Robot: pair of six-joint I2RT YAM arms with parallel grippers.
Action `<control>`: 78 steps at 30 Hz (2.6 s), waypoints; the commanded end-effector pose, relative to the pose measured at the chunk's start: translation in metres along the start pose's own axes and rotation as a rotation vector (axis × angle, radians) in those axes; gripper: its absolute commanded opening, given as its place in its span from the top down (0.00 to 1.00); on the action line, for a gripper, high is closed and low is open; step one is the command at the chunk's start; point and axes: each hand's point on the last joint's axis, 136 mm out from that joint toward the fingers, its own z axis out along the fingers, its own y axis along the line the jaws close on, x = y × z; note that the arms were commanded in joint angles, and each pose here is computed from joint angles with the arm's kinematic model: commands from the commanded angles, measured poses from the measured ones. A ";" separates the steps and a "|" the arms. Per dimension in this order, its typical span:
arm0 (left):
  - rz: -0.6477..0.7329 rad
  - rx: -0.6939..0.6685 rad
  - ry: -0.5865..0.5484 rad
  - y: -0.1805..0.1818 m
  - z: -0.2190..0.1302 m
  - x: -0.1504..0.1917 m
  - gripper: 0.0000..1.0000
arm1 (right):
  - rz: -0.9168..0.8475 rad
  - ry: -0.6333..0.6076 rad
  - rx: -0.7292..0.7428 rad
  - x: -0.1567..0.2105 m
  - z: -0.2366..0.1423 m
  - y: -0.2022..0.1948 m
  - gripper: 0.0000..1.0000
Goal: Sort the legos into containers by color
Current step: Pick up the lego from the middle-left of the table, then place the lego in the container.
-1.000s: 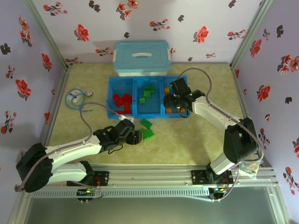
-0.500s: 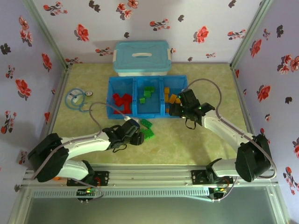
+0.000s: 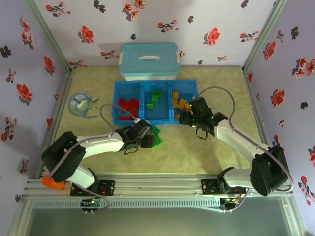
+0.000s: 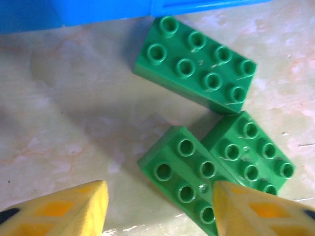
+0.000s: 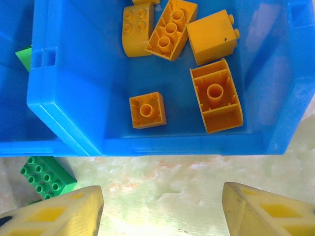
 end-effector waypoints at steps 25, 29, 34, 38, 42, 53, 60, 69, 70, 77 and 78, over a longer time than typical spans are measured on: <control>-0.315 -0.119 0.074 0.030 -0.029 -0.002 0.26 | 0.060 -0.024 -0.026 0.009 0.001 -0.004 0.37; -0.397 -0.144 0.065 0.024 -0.018 -0.002 0.27 | 0.062 -0.030 -0.023 0.008 0.000 -0.005 0.37; -0.454 -0.185 0.071 0.025 0.000 0.003 0.29 | 0.060 -0.030 -0.013 0.013 0.000 -0.009 0.37; -0.452 -0.198 0.115 0.022 0.015 0.014 0.33 | 0.054 -0.038 0.008 0.015 -0.002 -0.015 0.37; -0.427 -0.210 0.134 0.021 0.018 0.020 0.47 | 0.050 -0.046 0.018 0.016 -0.004 -0.019 0.37; -0.323 -0.250 0.100 0.018 -0.004 0.004 0.81 | 0.059 -0.046 0.019 0.020 -0.002 -0.021 0.38; -0.211 -0.178 -0.021 -0.010 -0.033 -0.054 0.82 | 0.076 -0.033 0.007 0.027 -0.001 -0.022 0.39; -0.129 -0.146 -0.093 -0.028 -0.041 -0.138 0.80 | 0.094 -0.030 -0.005 0.036 -0.008 -0.026 0.40; -0.124 -0.145 -0.097 -0.028 -0.039 -0.146 0.80 | 0.095 -0.029 -0.008 0.037 -0.009 -0.026 0.40; -0.144 -0.101 -0.134 -0.027 -0.028 -0.205 0.77 | 0.056 -0.009 -0.071 0.043 -0.017 -0.014 0.39; -0.146 -0.099 -0.147 -0.026 -0.028 -0.212 0.72 | 0.055 -0.010 -0.074 0.044 -0.018 -0.013 0.39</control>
